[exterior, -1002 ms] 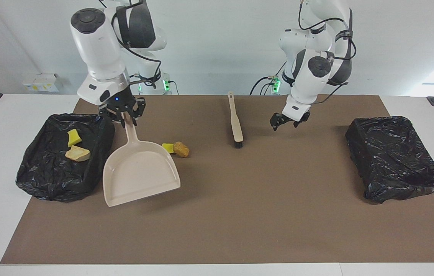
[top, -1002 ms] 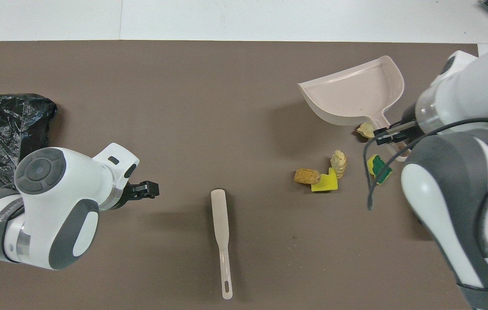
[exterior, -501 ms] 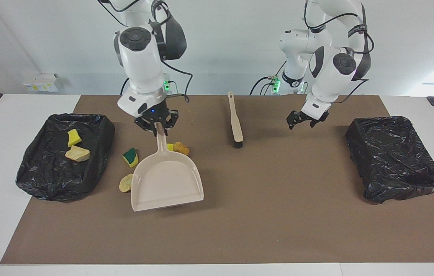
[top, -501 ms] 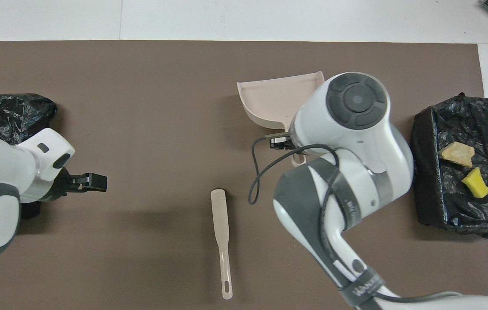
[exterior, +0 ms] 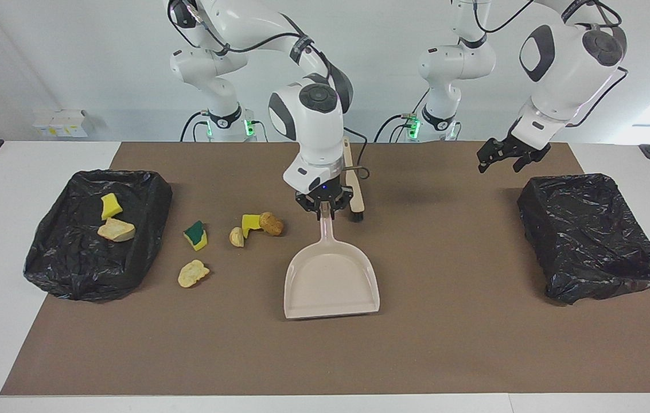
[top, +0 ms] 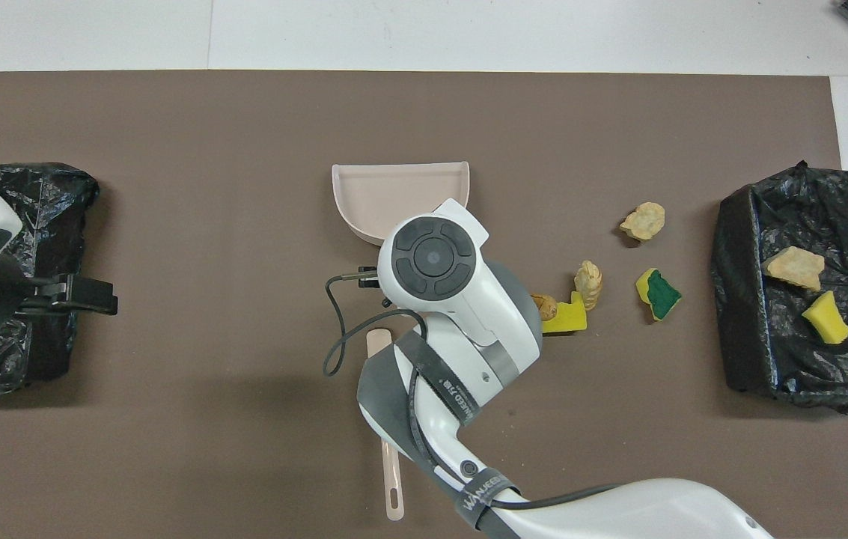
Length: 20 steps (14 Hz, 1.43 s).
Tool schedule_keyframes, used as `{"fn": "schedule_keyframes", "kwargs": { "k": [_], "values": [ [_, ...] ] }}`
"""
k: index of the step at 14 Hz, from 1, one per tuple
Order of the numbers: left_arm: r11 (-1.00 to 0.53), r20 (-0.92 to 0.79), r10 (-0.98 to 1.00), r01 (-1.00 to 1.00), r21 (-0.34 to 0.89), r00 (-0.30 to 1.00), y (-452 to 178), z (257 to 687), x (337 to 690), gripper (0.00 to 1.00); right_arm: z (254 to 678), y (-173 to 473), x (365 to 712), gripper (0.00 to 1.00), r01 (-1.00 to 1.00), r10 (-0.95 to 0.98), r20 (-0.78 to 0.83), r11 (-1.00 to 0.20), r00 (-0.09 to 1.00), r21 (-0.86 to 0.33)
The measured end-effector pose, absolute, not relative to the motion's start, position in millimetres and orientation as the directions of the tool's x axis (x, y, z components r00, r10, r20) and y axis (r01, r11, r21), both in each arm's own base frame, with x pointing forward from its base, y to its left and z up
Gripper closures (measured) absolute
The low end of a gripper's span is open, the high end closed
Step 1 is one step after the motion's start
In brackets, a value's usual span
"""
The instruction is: Sweep and dump trash in bin
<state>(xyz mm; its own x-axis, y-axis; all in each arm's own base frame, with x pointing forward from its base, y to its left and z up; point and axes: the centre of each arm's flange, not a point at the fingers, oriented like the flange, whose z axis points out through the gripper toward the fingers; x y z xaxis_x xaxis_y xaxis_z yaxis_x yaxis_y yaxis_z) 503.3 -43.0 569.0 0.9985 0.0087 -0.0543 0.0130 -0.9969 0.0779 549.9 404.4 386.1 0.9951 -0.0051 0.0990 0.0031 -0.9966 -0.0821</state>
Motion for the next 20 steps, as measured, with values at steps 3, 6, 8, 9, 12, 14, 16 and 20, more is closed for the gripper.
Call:
{"fn": "schedule_keyframes", "kwargs": {
  "k": [3, 6, 8, 9, 12, 14, 16, 20],
  "values": [
    [-0.998, -0.033, 0.002, 0.004, 0.055, 0.999, -41.1, 595.8, 508.7, 0.00, 375.8, 401.1, 557.6, 0.59, -0.008, -0.017, 0.109, -0.996, 0.994, -0.085],
    [-1.000, -0.025, -0.006, -0.006, 0.028, 1.000, -41.1, 604.0, 517.3, 0.00, 385.6, 401.2, 560.0, 0.28, -0.008, -0.019, 0.124, -0.996, 0.992, -0.094],
    [-1.000, -0.034, -0.009, -0.008, 0.028, 0.999, -42.3, 599.2, 520.0, 0.00, 410.8, 390.0, 561.9, 0.06, -0.022, -0.035, 0.133, -0.995, 0.991, -0.095],
    [-1.000, -0.037, -0.010, -0.009, 0.028, 0.999, -42.9, 597.7, 520.8, 0.00, 427.3, 381.7, 560.1, 0.00, -0.031, -0.041, 0.127, -0.996, 0.991, -0.086],
    [-1.000, -0.035, -0.014, -0.013, 0.028, 0.999, -45.0, 597.1, 521.6, 0.00, 473.2, 372.0, 538.8, 0.00, -0.028, -0.033, 0.098, -0.998, 0.995, -0.057],
    [-1.000, -0.004, -0.009, -0.009, 0.029, 1.000, -48.0, 598.9, 525.7, 0.00, 484.1, 382.0, 513.2, 0.00, 0.002, -0.001, 0.078, -0.999, 0.997, -0.046],
    [-0.999, 0.034, 0.006, 0.005, 0.035, 0.999, -60.1, 596.5, 534.7, 0.00, 478.2, 393.5, 484.2, 0.00, 0.025, 0.023, 0.059, -0.999, 0.998, -0.029],
    [-0.999, 0.059, 0.008, 0.005, 0.051, 0.998, -107.4, 573.1, 554.3, 0.00, 458.6, 403.6, 436.0, 0.00, 0.044, 0.042, 0.028, -0.998, 0.999, -0.050]
  ]
}}
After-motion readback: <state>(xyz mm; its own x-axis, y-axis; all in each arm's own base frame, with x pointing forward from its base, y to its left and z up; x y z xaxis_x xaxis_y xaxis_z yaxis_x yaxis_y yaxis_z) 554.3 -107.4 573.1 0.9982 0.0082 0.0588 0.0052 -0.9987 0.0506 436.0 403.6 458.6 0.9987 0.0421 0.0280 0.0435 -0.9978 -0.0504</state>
